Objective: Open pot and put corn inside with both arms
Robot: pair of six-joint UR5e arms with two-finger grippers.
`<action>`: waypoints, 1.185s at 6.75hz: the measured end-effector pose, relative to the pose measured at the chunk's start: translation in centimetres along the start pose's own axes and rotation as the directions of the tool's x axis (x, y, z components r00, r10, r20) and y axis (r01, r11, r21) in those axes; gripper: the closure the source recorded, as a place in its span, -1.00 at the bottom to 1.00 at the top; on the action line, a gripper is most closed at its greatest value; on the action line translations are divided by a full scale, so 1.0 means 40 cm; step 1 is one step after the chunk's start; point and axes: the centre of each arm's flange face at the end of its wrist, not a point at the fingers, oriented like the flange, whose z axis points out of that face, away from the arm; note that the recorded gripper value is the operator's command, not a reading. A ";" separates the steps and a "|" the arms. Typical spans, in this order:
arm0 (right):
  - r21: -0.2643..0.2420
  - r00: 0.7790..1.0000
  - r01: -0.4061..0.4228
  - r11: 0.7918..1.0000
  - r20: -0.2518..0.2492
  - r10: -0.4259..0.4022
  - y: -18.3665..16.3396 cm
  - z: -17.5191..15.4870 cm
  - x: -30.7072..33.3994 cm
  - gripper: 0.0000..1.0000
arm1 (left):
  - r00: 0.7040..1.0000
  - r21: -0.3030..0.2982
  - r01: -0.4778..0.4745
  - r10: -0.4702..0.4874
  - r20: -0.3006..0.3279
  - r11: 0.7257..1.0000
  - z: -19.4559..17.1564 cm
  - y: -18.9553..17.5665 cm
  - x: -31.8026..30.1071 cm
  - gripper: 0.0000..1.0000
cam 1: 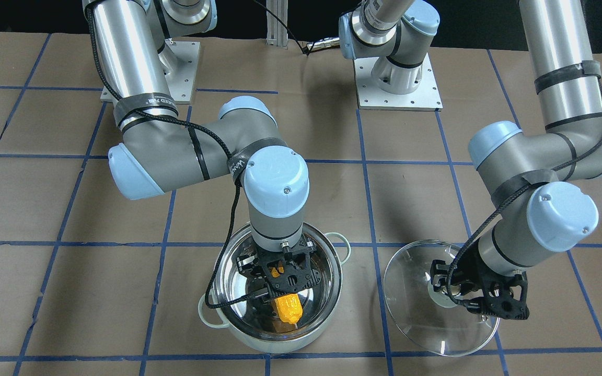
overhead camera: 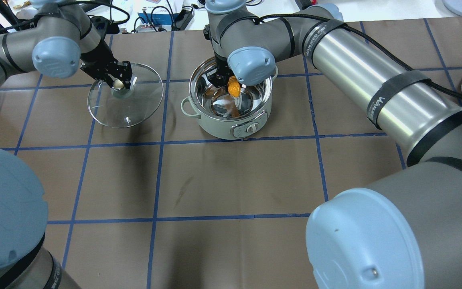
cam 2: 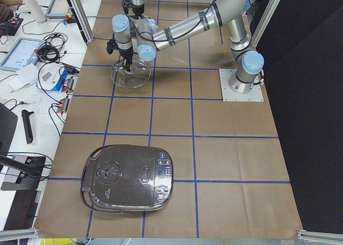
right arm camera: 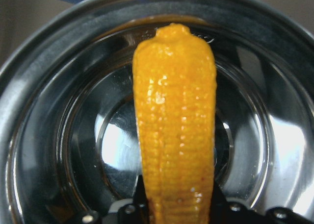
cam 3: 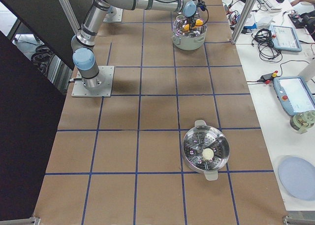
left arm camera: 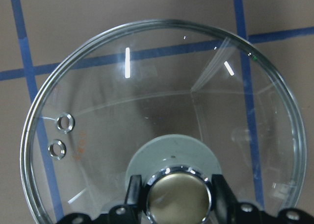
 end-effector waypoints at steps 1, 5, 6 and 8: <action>-0.031 1.000 0.004 1.000 -0.008 -0.005 0.006 0.051 -0.005 0.80 | 1.000 0.000 0.002 -0.002 0.001 1.000 0.032 0.009 -0.002 0.84; -0.055 1.000 0.001 0.998 -0.015 -0.002 0.016 0.127 0.000 -0.92 | 1.000 0.004 0.003 -0.003 -0.002 1.000 0.059 0.012 -0.007 -1.00; -0.049 1.000 0.000 0.999 -0.015 -0.001 0.014 0.119 0.002 -0.92 | 1.000 0.016 0.005 -0.005 0.002 1.000 0.051 0.008 -0.008 -1.00; -0.011 1.000 -0.009 1.000 -0.013 0.009 0.015 0.040 0.018 -0.92 | 1.000 0.039 0.009 -0.009 0.016 0.999 -0.016 0.004 -0.004 -1.00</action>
